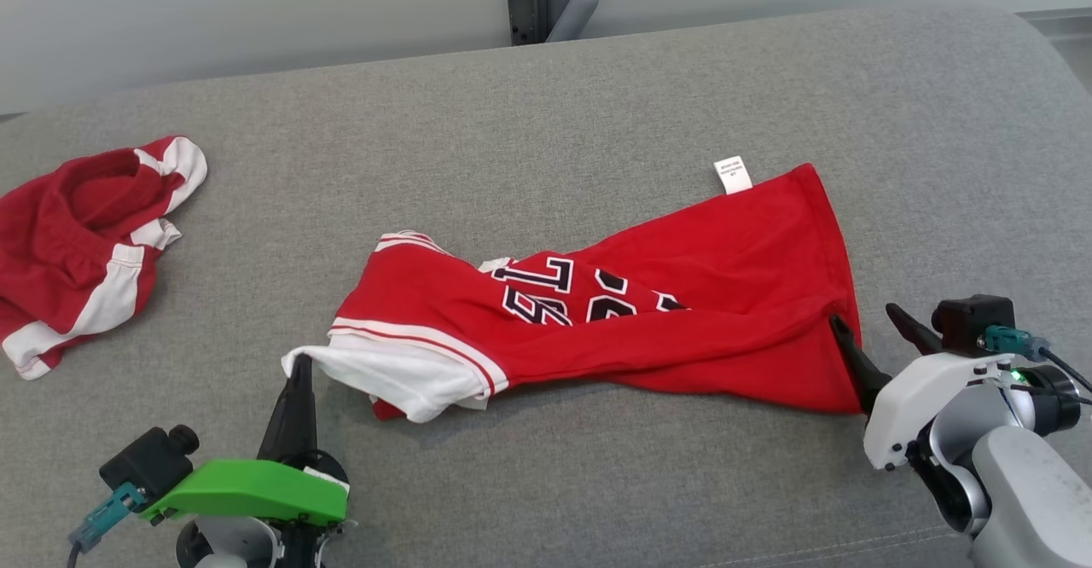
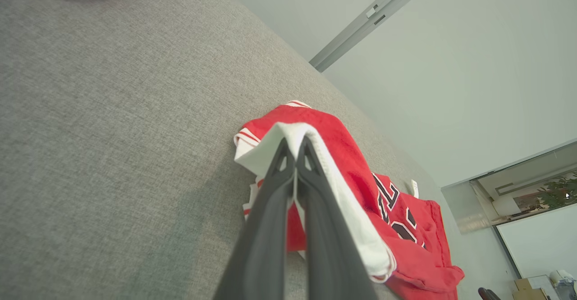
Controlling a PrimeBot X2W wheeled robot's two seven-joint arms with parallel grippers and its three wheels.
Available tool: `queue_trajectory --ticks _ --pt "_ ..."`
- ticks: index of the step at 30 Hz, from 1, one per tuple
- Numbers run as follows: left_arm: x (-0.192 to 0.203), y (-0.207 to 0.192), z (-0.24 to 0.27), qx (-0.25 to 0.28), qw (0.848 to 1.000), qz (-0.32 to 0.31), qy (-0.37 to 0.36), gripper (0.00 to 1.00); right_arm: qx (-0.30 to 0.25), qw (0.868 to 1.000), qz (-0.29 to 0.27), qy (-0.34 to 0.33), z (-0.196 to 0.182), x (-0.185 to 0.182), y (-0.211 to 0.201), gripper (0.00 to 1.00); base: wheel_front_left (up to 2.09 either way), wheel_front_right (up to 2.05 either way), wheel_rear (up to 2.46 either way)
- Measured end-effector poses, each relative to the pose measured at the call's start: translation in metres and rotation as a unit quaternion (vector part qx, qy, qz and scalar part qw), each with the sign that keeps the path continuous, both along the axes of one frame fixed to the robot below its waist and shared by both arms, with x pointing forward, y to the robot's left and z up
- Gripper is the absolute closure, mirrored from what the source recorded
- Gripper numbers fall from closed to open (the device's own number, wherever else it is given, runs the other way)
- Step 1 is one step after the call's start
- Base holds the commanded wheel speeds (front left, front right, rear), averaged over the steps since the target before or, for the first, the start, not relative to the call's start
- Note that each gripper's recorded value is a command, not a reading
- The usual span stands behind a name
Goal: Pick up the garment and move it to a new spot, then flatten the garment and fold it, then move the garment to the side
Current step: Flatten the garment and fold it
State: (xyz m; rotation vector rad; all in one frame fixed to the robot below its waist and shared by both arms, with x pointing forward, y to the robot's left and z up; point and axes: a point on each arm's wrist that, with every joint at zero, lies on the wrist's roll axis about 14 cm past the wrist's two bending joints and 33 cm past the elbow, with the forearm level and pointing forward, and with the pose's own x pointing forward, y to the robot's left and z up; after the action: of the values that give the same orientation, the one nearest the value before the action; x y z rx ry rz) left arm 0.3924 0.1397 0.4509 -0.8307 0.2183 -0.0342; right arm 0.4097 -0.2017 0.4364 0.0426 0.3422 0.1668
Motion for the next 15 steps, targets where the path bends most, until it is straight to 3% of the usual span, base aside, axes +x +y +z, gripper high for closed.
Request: queue_trajectory --ticks 15 --pt "0.004 0.006 -0.006 0.007 1.000 0.003 0.006 1.00 -0.002 0.999 0.021 0.050 -0.025 0.021 0.006 0.00 0.00 0.00 0.00"
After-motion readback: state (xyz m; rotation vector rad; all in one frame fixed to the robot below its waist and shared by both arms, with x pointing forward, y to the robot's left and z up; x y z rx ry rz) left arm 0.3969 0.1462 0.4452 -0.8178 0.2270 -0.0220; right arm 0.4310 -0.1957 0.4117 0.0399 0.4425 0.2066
